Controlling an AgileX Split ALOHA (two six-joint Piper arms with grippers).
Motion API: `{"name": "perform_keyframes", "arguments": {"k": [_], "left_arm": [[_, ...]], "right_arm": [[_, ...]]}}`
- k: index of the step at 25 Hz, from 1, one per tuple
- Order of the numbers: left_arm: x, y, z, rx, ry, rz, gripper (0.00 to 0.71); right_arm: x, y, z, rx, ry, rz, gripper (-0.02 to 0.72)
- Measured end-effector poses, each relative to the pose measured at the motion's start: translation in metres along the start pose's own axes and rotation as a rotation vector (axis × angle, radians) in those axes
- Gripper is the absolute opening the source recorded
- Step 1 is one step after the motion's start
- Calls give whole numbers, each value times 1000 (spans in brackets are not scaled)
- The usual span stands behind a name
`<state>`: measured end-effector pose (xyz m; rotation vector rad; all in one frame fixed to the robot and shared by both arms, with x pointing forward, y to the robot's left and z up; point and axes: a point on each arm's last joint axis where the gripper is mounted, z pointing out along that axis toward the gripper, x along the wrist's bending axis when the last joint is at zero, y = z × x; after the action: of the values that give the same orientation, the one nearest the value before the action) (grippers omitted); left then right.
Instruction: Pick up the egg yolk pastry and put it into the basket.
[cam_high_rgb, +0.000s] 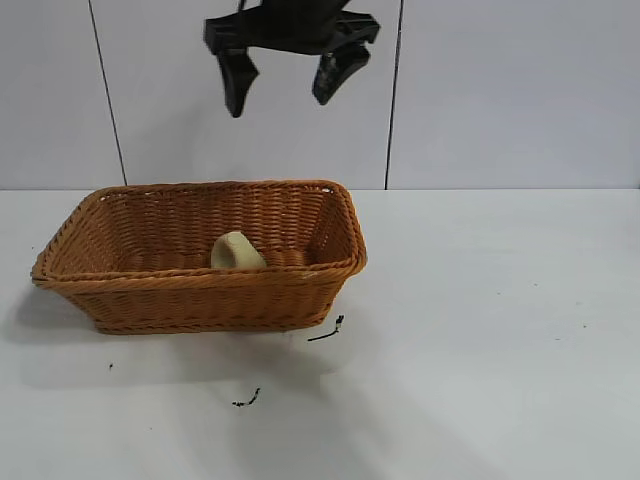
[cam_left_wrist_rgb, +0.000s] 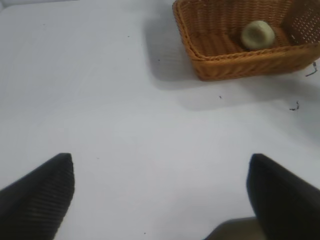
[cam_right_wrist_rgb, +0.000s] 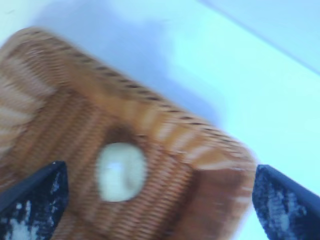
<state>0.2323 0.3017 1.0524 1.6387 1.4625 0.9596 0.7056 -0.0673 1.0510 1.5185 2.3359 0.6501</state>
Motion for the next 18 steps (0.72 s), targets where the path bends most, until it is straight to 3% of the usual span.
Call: {"name": "perform_keyframes", "arguments": {"k": [3,5,6,10,14,18], "left_arm": [[0,0,0,0,0,0,696],[0,0,0,0,0,0,696],[0,0,0,0,0,0,696],[0,0,0,0,0,0,696],[0,0,0,0,0,0,696],[0,0,0,0,0,0,696]], "right_arm": [[-32,0,0,-1,-33,50,693],[-66,-1,-1,-1,-68,104,693],[-105,-5,-4,-2,-106,167,693],[-169,-17,-12,-2,-174,275,693],[-207,-26,-25,-14,-208,344,693],[-211,-24,-47,-50,-224,351,693]]}}
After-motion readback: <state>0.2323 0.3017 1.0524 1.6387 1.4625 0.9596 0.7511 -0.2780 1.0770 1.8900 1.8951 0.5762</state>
